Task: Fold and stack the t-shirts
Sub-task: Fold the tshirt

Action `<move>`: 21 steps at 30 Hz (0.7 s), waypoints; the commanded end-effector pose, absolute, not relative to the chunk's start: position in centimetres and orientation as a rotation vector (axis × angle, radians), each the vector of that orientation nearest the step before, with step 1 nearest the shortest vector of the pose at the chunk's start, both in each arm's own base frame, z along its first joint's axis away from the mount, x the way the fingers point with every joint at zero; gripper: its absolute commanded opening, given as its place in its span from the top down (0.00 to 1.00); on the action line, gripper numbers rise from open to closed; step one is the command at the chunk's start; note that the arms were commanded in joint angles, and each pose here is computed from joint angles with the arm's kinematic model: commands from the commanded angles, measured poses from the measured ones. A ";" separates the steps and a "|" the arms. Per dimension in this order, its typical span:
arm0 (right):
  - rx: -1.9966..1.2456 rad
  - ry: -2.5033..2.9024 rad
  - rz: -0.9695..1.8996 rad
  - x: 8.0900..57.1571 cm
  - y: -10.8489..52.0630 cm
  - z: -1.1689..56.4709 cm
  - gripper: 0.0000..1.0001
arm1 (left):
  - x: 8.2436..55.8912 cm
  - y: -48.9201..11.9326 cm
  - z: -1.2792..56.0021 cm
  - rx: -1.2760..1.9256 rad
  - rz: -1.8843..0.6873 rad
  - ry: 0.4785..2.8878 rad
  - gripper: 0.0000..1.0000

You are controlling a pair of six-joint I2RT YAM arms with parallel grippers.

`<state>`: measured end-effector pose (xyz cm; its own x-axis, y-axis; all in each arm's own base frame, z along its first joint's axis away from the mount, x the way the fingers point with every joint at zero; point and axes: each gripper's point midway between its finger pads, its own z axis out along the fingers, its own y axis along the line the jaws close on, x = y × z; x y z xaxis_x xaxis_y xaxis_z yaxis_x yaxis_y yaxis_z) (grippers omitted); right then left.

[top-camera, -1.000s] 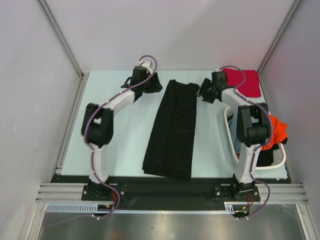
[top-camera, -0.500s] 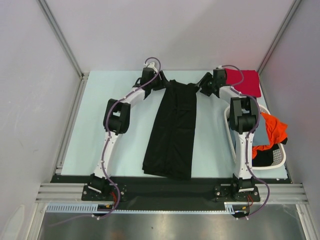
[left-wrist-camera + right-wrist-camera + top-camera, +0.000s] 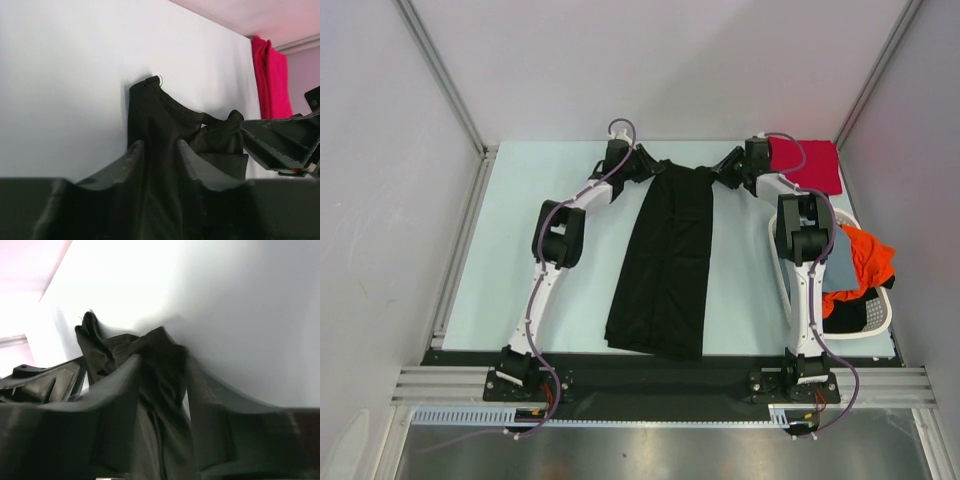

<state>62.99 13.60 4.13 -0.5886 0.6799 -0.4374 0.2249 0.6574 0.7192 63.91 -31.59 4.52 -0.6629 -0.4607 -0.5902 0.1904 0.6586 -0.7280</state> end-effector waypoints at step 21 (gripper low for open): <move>0.320 1.973 1.026 69.5 14.3 6.3 0.67 | 68.2 -26.3 8.7 -0.462 -1.058 1.863 1.00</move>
